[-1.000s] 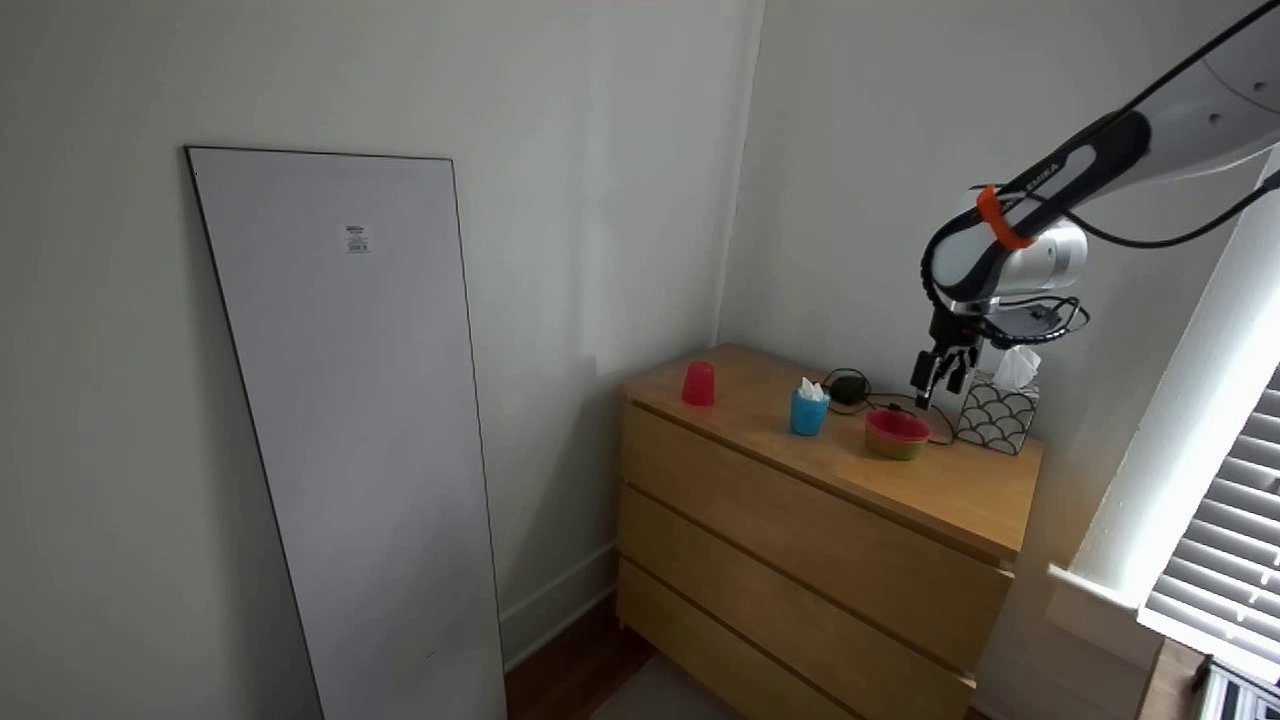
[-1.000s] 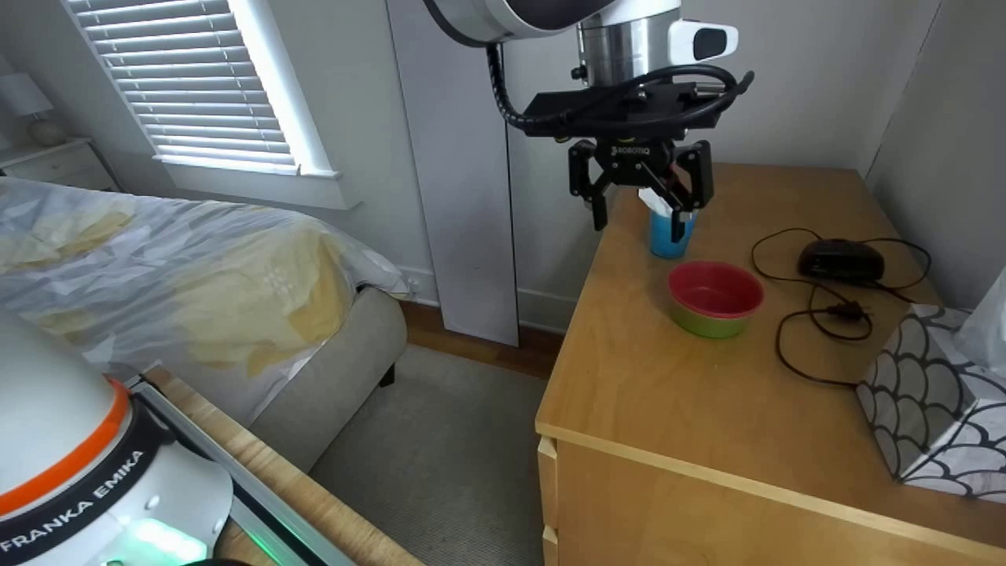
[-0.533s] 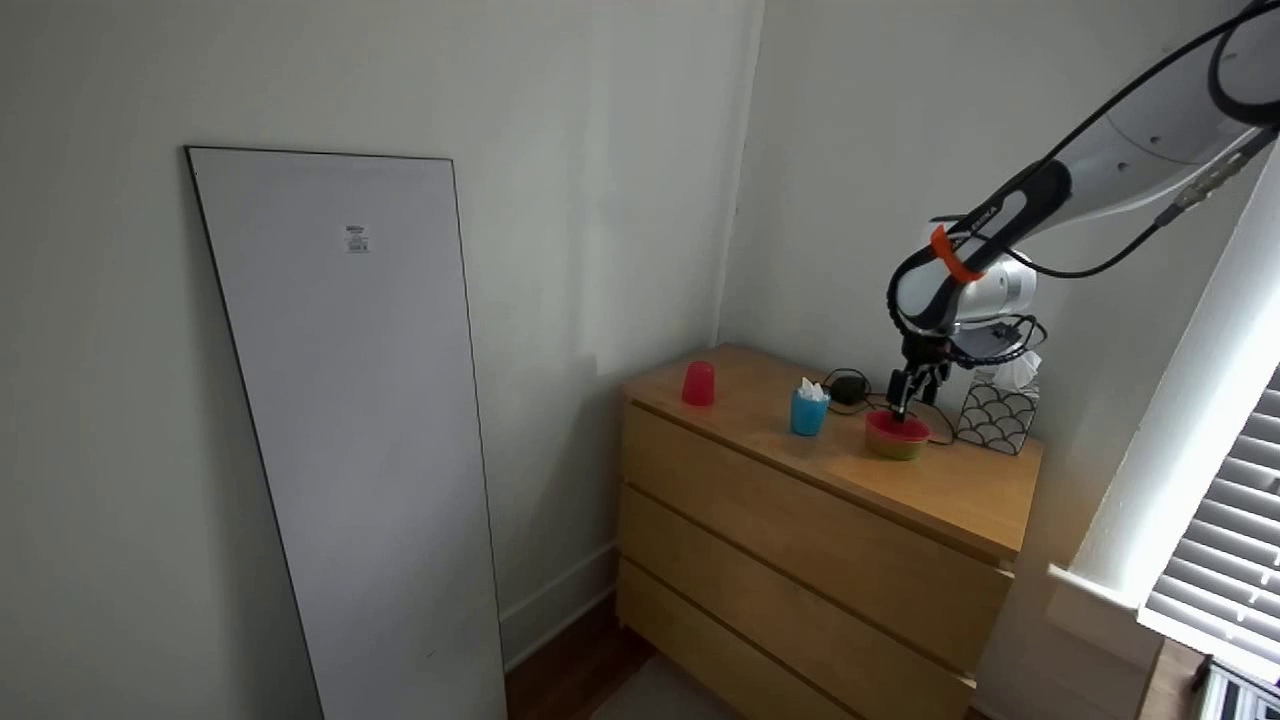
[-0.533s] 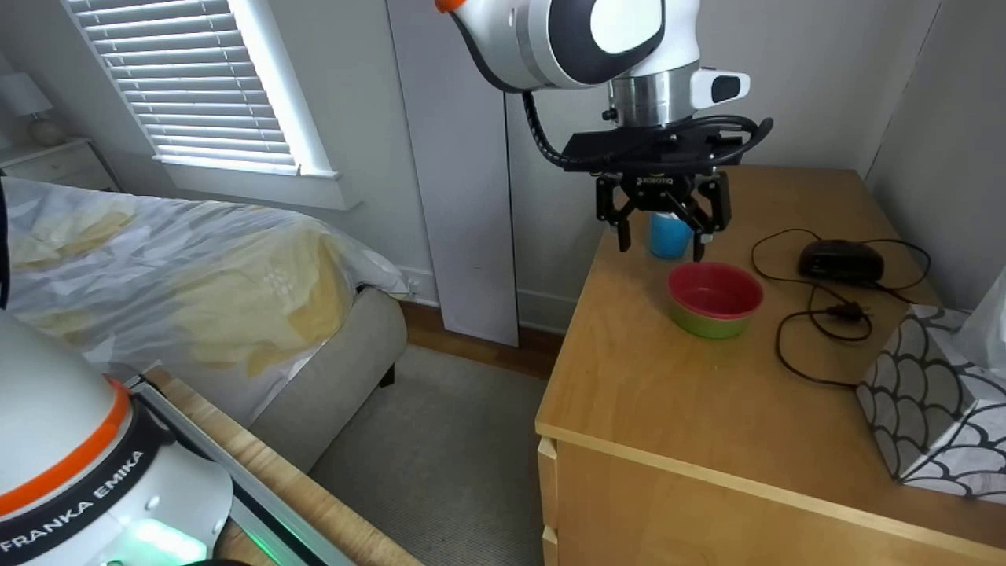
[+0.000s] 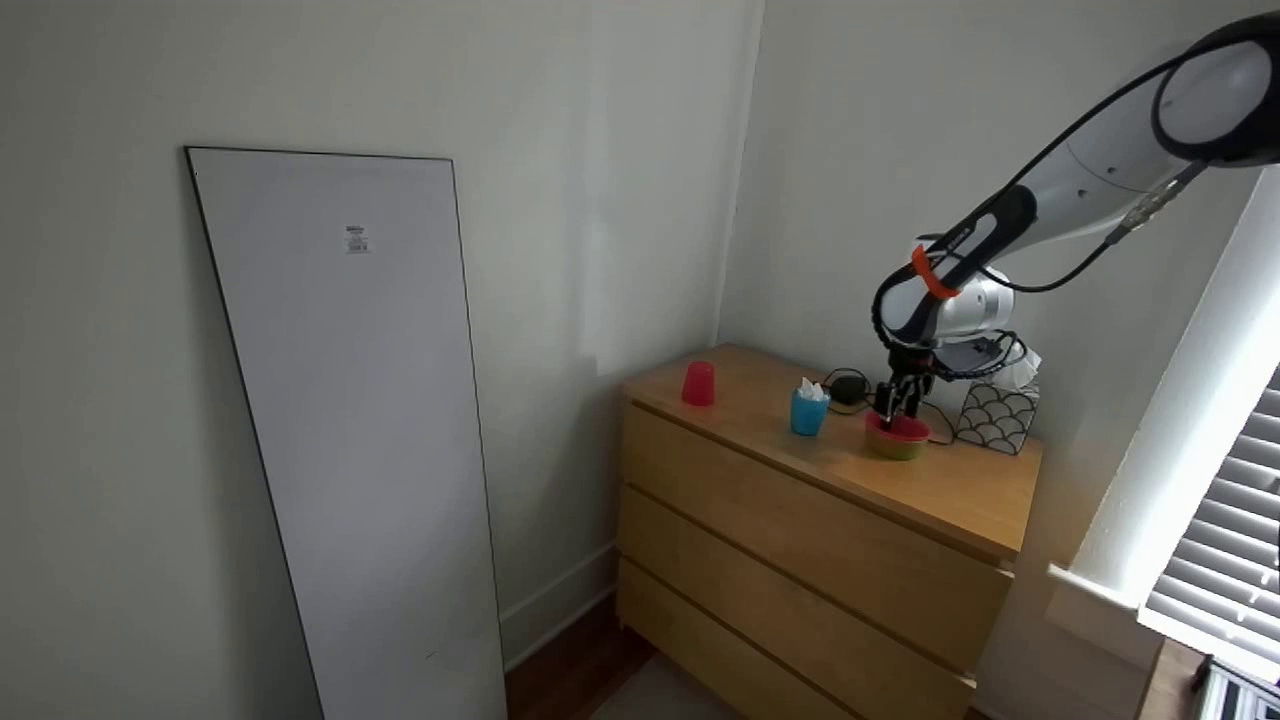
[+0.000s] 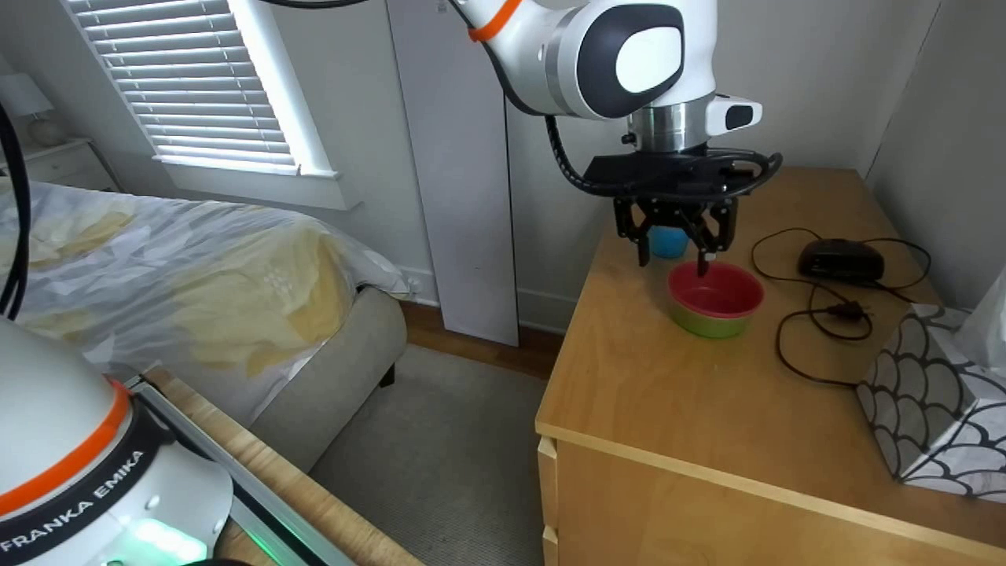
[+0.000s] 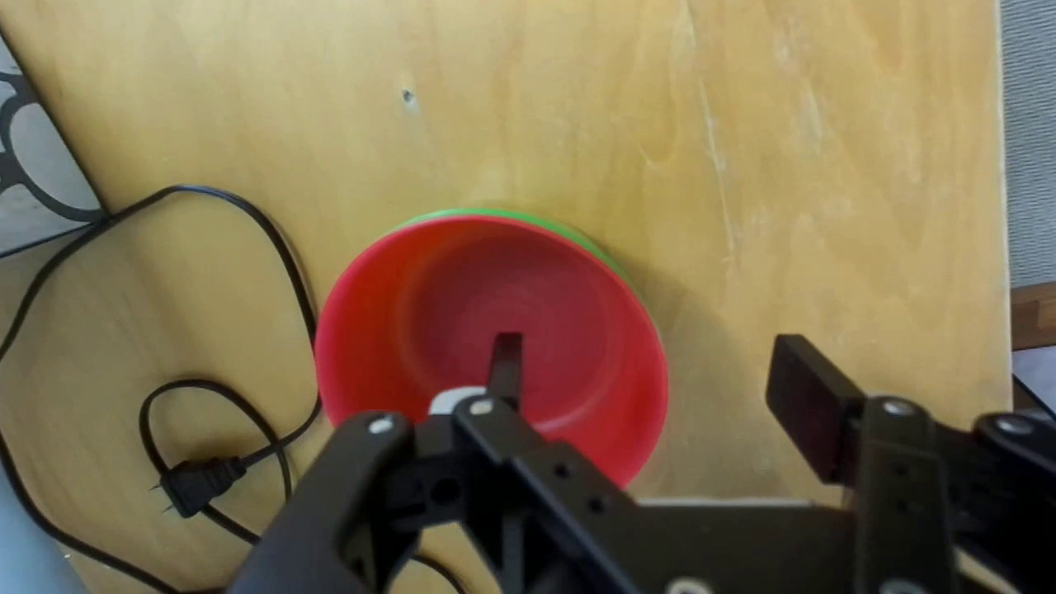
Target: Unstack the two bowls on the counter.
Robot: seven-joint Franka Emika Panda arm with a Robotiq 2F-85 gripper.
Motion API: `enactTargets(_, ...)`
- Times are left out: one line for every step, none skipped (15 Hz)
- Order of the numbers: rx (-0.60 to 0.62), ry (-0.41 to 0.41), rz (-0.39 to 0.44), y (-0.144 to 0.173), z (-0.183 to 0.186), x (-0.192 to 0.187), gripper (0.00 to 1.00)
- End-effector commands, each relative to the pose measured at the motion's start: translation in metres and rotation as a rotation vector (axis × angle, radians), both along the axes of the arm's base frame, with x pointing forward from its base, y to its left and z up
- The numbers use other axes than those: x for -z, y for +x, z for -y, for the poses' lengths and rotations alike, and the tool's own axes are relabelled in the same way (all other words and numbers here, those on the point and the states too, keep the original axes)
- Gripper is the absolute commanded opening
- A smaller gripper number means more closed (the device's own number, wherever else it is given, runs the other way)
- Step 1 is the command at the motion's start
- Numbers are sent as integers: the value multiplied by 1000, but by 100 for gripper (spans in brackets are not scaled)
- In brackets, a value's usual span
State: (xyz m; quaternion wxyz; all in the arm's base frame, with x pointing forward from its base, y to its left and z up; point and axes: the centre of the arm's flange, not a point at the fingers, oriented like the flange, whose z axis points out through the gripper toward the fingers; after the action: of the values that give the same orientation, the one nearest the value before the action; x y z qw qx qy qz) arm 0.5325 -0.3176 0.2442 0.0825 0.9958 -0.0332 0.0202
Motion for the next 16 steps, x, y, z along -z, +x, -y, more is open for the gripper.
enactTargets(5,10,29,8,8,16,55)
enactTargets(5,11,29,9,9,18,53)
enactTargets(6,11,33,9,9,19,48)
enactTargets(7,14,36,10,9,20,50)
enactTargets(8,17,39,11,10,21,52)
enactTargets(10,19,42,12,10,21,49)
enactTargets(9,22,43,13,11,22,55)
enactTargets(10,23,44,13,11,22,53)
enactTargets(9,23,44,13,11,23,52)
enactTargets(9,24,44,13,11,23,49)
enactTargets(9,25,44,14,11,23,48)
enactTargets(9,25,43,14,11,23,44)
enactTargets(9,24,44,14,12,24,34)
enactTargets(9,24,44,15,12,24,29)
enactTargets(9,24,43,15,13,24,20)
enactTargets(10,24,44,15,13,24,16)
